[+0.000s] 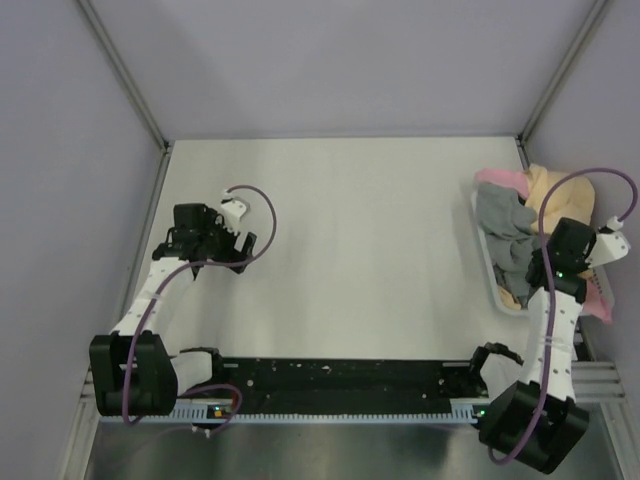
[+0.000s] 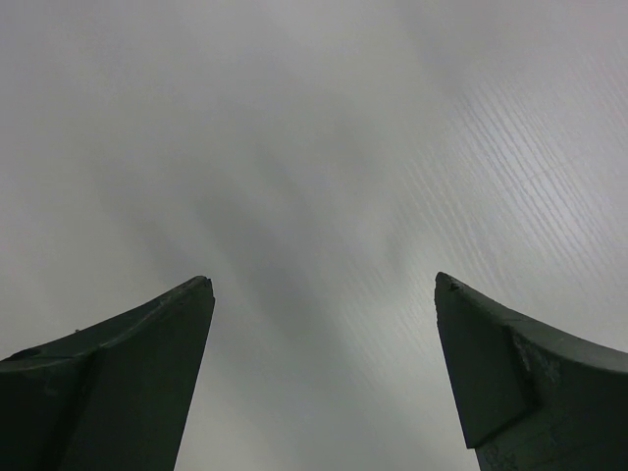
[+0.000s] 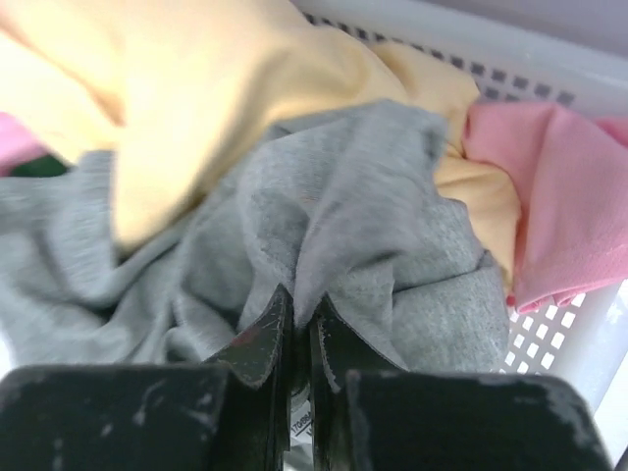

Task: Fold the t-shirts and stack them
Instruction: Grab crumpled tshirt from bin with the right arm, then move the tshirt to the center of the board

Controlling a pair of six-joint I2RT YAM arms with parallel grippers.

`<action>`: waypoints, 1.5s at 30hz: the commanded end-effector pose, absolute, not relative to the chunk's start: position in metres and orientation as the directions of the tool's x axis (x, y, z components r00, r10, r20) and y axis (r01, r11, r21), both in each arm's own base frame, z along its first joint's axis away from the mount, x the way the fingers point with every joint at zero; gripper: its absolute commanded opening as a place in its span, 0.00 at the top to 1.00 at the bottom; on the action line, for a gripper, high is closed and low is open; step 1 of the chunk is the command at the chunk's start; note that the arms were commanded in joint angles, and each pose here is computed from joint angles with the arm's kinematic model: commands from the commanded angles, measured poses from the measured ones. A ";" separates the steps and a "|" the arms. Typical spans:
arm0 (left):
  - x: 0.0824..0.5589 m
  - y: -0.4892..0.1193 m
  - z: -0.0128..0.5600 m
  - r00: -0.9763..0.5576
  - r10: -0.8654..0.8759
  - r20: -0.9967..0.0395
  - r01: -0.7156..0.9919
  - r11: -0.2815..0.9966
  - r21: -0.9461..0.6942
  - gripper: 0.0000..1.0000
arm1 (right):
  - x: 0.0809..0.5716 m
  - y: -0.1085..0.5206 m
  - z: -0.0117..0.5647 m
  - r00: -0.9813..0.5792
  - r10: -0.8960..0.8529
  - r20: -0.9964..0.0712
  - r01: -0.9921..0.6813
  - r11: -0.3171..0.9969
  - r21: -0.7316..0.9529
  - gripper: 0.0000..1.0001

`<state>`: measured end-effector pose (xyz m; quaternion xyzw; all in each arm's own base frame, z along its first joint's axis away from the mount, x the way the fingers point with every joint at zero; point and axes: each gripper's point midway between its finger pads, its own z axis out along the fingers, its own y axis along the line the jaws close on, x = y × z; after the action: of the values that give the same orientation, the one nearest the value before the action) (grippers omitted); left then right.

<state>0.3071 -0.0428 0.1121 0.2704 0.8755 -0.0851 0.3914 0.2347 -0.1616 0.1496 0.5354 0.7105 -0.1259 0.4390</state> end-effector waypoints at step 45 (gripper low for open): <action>0.326 -0.025 0.158 -0.469 0.401 -0.787 0.465 0.870 0.166 0.01 | 0.360 0.321 0.360 -0.395 0.160 -0.905 -0.630 0.670 0.393 1.00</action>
<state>0.3213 0.0178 0.1332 0.1619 0.8954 -0.0289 0.4137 0.2652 0.3376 0.4703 -0.3049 0.6014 0.4781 0.5628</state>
